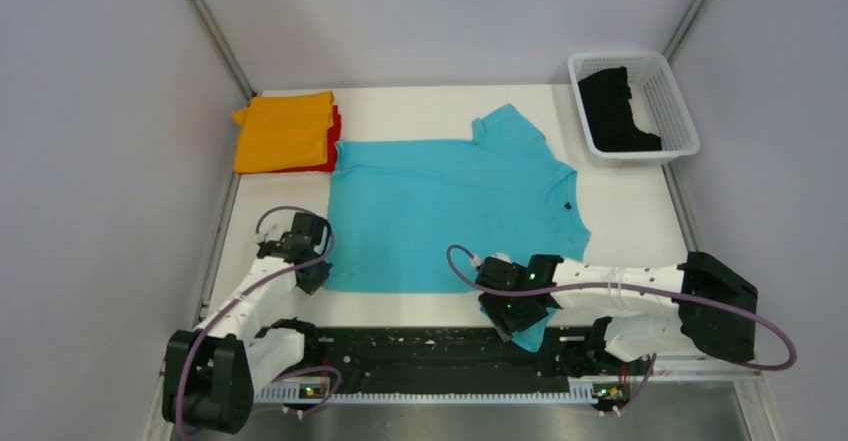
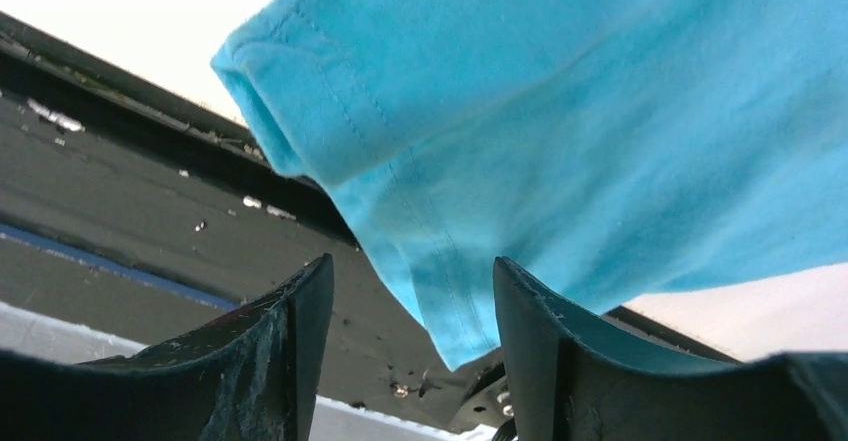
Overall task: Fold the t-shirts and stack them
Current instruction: Grab the side of the flattened tshirt closest away from the robot with both arms
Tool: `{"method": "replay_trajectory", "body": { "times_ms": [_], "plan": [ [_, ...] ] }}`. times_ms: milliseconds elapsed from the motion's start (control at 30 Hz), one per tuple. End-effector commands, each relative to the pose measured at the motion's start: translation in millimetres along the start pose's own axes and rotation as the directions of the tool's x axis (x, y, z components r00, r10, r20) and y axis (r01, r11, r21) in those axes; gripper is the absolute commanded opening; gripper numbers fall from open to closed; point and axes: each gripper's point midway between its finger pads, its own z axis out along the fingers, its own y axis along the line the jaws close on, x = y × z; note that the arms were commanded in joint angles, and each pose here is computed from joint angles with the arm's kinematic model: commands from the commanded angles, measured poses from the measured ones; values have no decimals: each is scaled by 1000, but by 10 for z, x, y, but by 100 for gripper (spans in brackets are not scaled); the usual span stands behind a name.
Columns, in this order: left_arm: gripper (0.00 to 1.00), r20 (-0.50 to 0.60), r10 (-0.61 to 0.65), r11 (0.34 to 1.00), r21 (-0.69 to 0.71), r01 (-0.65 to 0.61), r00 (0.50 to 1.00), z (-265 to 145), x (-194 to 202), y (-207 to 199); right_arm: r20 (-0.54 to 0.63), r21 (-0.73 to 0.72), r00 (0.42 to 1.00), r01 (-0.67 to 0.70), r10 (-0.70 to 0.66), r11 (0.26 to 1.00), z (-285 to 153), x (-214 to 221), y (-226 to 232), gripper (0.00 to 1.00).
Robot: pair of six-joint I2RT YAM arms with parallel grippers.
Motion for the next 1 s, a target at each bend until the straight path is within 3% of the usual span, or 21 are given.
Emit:
{"method": "replay_trajectory", "body": {
  "times_ms": [0, 233, 333, 433, 767, 967],
  "plan": [
    [0, 15, -14, 1000, 24, 13, 1000, 1, -19, -23, 55, 37, 998, -14, 12, 999, 95, -131, 14, 57],
    [0, 26, -28, 999, 28, 27, 999, -6, -17, 8, 45, 184, 997, -70, 63, 980, 186, -43, -259, 43],
    [0, 24, -32, 999, 32, 31, 999, -30, -8, 25, 48, 165, 997, -73, 66, 984, 157, -48, -221, 25],
    [0, 32, -49, 999, 24, 49, 998, -66, -8, 78, 47, 102, 996, -74, 69, 992, 79, -26, -135, 0],
    [0, 24, -154, 983, 108, 150, 988, -234, 72, 149, -74, -74, 996, -54, 48, 996, -240, 318, 58, 0],
    [0, 27, -187, 971, 155, 181, 982, -247, 88, 135, -62, -74, 998, -24, 19, 997, -153, 315, 44, 0]
  ]
}}
